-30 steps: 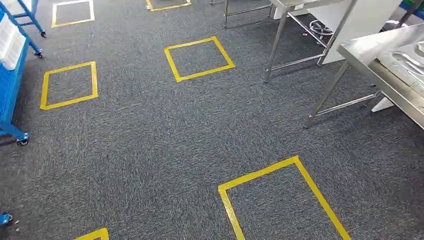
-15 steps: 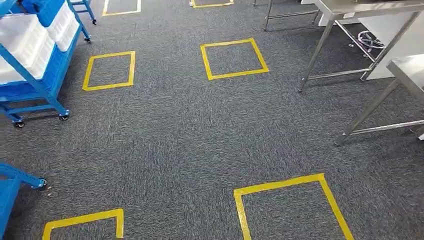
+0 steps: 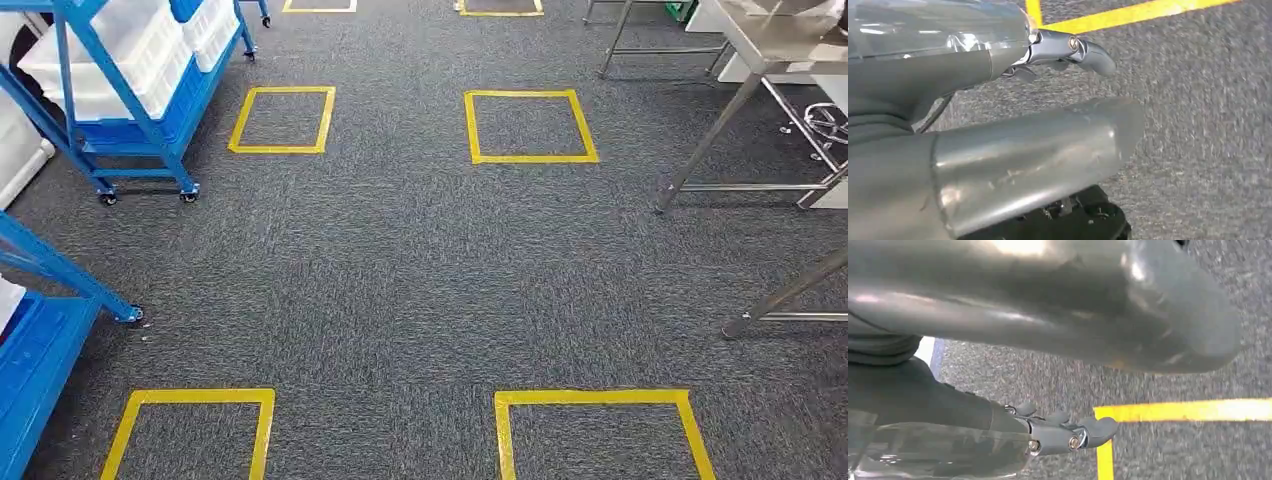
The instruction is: Take the parts from the cabinet and place them on the table.
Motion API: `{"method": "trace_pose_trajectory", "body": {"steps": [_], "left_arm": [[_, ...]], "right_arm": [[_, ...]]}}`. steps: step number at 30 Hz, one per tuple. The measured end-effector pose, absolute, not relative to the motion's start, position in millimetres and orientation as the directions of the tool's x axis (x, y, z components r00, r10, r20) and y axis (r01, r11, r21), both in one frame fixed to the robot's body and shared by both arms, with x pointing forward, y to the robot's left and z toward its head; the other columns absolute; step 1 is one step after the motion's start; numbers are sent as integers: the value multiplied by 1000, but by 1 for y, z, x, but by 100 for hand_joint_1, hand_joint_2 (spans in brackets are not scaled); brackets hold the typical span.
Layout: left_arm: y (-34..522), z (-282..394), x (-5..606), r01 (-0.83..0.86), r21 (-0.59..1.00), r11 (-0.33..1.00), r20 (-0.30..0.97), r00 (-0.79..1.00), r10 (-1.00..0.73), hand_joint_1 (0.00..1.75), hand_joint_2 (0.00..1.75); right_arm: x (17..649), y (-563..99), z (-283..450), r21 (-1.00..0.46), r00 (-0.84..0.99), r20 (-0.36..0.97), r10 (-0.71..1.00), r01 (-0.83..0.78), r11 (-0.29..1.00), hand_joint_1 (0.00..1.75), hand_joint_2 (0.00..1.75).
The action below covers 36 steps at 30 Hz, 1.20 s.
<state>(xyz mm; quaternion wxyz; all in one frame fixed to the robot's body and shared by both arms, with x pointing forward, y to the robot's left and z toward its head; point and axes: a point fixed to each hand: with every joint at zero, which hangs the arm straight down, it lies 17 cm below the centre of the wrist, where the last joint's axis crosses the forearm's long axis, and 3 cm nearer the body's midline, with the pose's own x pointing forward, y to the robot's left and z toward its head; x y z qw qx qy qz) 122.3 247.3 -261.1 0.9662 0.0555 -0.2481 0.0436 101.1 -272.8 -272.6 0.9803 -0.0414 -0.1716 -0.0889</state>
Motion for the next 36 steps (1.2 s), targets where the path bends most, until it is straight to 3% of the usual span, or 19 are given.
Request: {"method": "trace_pose_trajectory", "body": {"steps": [36], "left_arm": [[244,-263,121,-97,86,992,462,886,47,0,0]], "right_arm": [[81,-275,-278,-115,962,261,-81,114,987,0,0]]}}
